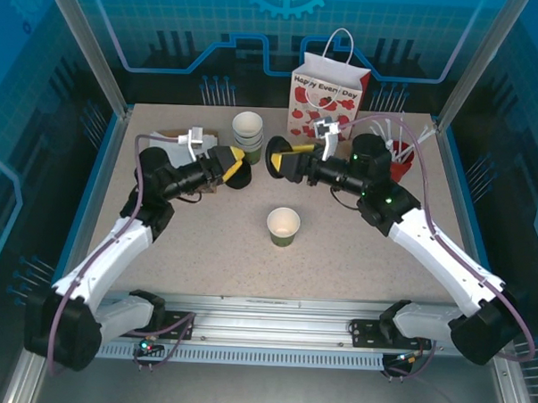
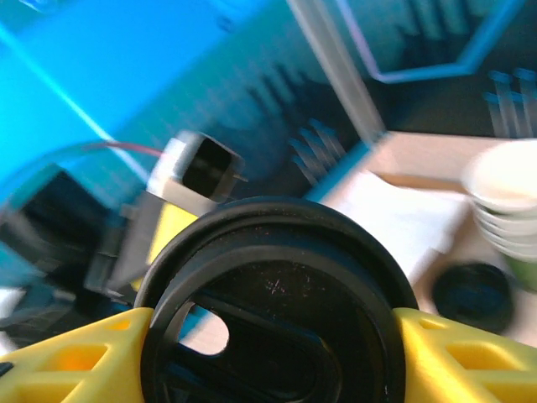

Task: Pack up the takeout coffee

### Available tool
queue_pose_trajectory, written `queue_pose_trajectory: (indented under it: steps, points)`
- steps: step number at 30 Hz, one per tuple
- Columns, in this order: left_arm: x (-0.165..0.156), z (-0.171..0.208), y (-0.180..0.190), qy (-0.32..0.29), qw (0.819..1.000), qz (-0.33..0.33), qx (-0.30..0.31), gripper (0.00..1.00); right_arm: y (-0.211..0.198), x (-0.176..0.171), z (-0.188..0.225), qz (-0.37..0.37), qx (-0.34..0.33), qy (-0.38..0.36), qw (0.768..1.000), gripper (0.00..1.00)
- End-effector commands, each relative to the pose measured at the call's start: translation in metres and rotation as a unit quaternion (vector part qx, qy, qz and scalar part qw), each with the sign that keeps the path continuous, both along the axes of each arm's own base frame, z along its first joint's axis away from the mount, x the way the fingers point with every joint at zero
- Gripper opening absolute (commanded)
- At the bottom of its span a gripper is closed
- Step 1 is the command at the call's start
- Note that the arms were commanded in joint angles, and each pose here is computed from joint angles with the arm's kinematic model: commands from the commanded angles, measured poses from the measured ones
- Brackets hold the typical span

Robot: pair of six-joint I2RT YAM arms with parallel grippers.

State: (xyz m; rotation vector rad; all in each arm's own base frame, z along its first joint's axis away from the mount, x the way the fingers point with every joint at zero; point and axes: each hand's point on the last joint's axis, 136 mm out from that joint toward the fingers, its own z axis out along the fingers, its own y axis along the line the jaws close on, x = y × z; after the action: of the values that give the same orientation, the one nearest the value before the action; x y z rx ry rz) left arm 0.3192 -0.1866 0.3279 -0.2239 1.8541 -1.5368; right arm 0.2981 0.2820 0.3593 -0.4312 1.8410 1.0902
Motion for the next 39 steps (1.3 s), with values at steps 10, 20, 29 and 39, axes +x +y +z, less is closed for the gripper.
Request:
queue_pose_trajectory:
  steps: [10,20,29,39]
  points:
    - [-0.014,-0.067,0.061,0.03,0.952,0.107,0.285,0.62,-0.032,-0.018,-0.137,-0.071,-0.383,0.047,0.92,0.62]
    - [-0.019,-0.087,0.067,0.045,0.941,0.098,0.32,0.64,-0.008,-0.024,-0.181,-0.005,-0.454,0.101,0.885,0.63]
    - [-0.019,-0.087,0.066,0.042,0.941,0.097,0.32,0.65,0.002,-0.023,-0.205,0.018,-0.476,0.125,0.87,0.62]
    - [-0.02,-0.089,0.066,0.043,0.941,0.093,0.324,0.65,0.003,-0.023,-0.218,0.025,-0.485,0.141,0.863,0.62]
